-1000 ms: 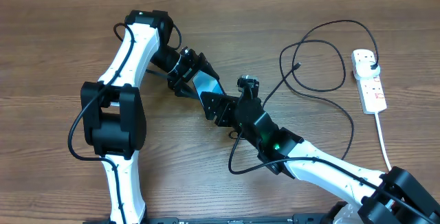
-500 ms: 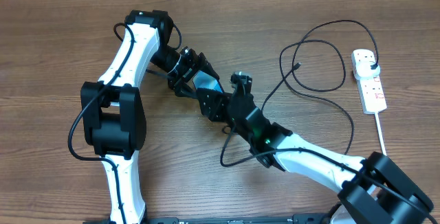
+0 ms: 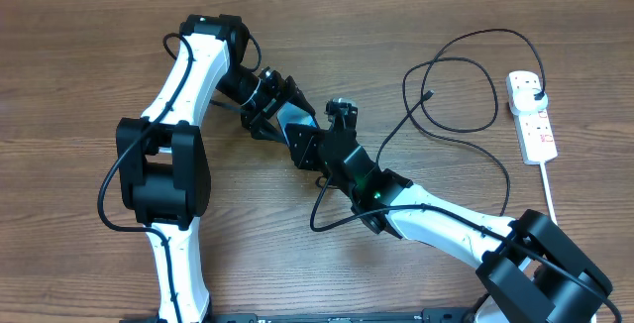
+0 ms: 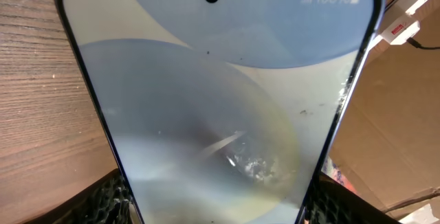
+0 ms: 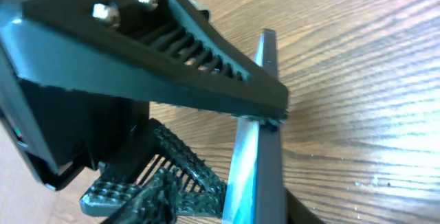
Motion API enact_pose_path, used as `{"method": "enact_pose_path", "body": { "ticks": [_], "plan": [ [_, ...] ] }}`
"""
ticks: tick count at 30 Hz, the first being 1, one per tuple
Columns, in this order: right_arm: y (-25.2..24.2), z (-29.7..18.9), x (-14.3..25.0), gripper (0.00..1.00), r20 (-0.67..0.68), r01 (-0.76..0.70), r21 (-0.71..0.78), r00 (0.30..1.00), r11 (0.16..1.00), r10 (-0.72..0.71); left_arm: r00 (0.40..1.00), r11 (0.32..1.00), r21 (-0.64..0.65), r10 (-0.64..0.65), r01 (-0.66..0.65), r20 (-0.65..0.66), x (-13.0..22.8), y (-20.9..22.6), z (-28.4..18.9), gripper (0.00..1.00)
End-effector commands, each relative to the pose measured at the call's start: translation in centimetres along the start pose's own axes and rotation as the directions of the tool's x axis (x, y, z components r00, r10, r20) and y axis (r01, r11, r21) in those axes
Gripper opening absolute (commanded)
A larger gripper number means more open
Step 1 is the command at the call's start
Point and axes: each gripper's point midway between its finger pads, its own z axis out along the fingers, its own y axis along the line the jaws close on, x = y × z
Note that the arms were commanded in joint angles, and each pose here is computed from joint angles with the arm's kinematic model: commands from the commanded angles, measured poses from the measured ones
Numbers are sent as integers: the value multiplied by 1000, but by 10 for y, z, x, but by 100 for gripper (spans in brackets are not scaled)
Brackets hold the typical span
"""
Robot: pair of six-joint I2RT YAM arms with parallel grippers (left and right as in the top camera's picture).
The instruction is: Plug charger to phone and switch on socket
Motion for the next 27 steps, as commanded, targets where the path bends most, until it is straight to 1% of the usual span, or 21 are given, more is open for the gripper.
{"method": "enact_pose_path", "body": {
  "ticks": [1, 3, 11, 15, 18, 20, 22, 25, 27],
  "plan": [
    [9, 3, 0, 31, -11, 4, -20, 1000, 1000, -4, 999, 998, 43, 38, -38, -6, 2, -12, -4, 56],
    [10, 3, 1, 26, -18, 1, -27, 1000, 1000, -2, 999, 998, 44, 38, -38, -6, 2, -12, -4, 56],
    [17, 2, 8, 14, -61, -1, -63, 998, 998, -3, 999, 998, 44, 38, -38, -6, 2, -12, -4, 56],
    [23, -1, 8, 11, -70, -2, -85, 998, 996, -4, 999, 998, 43, 38, -38, -6, 2, -12, -4, 56],
    [28, -5, 4, 10, -65, -3, -98, 998, 995, -3, 999, 998, 44, 40, -39, -4, 1, -12, -4, 57],
    [30, -8, 2, 10, -60, -4, -104, 998, 995, -3, 999, 998, 45, 43, -43, -1, 1, -12, -4, 64],
    [33, -11, -2, 10, -53, -4, -110, 999, 994, -1, 999, 998, 48, 52, -52, 6, -1, -13, -4, 75],
    [34, -13, -7, 10, -43, -8, -114, 999, 993, 3, 998, 996, 52, 69, -70, 15, -4, -15, -4, 89],
    [32, -13, -10, 10, -36, -11, -108, 999, 994, 7, 997, 996, 55, 76, -77, 21, -5, -16, -4, 95]
  ]
}}
